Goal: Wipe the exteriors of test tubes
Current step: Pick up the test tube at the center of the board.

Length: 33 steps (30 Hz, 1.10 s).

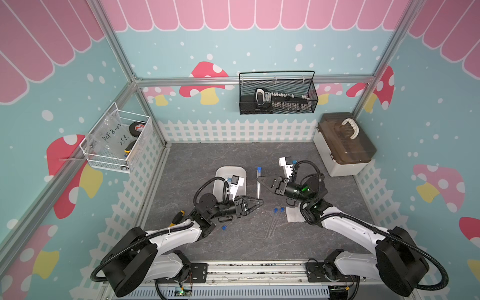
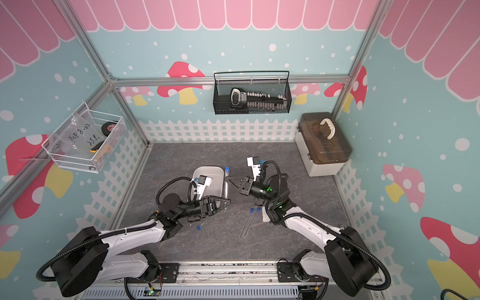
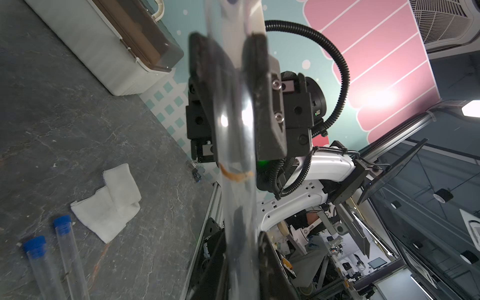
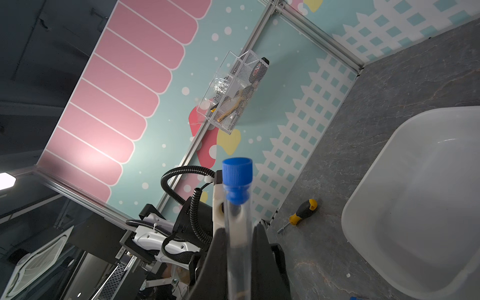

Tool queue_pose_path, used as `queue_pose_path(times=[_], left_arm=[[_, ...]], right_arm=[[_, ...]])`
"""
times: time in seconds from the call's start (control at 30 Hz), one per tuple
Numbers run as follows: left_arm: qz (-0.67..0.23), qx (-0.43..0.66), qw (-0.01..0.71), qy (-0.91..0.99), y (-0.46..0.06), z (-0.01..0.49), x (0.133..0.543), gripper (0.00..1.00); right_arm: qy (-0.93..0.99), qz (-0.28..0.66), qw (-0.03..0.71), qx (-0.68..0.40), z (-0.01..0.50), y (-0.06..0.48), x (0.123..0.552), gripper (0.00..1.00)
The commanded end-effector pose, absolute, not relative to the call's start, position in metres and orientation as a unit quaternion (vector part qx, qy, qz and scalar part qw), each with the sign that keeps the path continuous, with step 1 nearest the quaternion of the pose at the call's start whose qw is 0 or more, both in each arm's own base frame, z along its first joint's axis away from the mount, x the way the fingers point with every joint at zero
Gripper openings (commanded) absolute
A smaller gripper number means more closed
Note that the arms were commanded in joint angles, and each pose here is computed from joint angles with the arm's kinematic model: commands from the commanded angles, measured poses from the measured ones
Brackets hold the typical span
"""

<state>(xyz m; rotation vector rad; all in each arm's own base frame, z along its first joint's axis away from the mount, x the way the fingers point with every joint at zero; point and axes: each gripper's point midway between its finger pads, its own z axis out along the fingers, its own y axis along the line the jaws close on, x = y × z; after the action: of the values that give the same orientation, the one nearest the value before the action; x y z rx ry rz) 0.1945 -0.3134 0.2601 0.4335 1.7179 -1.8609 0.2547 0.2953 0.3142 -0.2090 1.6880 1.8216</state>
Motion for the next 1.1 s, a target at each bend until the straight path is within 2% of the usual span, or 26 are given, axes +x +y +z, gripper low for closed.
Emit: queue_pose_path(times=[0.0, 0.07, 0.33, 0.43, 0.53, 0.77, 1.07], left_arm=[[-0.693, 0.155, 0.284, 0.644, -0.316, 0.266, 0.201, 0.16], [-0.682, 0.151, 0.286, 0.656, -0.316, 0.261, 0.204, 0.16], [-0.553, 0.124, 0.334, 0.753, -0.294, 0.231, 0.221, 0.16], [-0.518, 0.11, 0.353, 0.772, -0.282, 0.227, 0.226, 0.17], [-0.493, 0.111, 0.363, 0.783, -0.278, 0.225, 0.227, 0.17], [-0.441, 0.127, 0.375, 0.806, -0.279, 0.216, 0.228, 0.17], [-0.402, 0.141, 0.391, 0.816, -0.28, 0.213, 0.227, 0.17]], right_arm=[[0.638, 0.697, 0.313, -0.092, 0.317, 0.295, 0.246, 0.13], [0.643, 0.69, 0.318, -0.093, 0.315, 0.295, 0.247, 0.19], [0.709, 0.608, 0.347, -0.082, 0.296, 0.283, 0.256, 0.7], [0.753, 0.55, 0.354, -0.076, 0.287, 0.272, 0.259, 0.77], [0.777, 0.508, 0.365, -0.068, 0.285, 0.262, 0.262, 0.77], [0.791, 0.482, 0.369, -0.074, 0.298, 0.274, 0.272, 0.75], [0.83, 0.428, 0.348, -0.079, 0.277, 0.301, 0.283, 0.66]])
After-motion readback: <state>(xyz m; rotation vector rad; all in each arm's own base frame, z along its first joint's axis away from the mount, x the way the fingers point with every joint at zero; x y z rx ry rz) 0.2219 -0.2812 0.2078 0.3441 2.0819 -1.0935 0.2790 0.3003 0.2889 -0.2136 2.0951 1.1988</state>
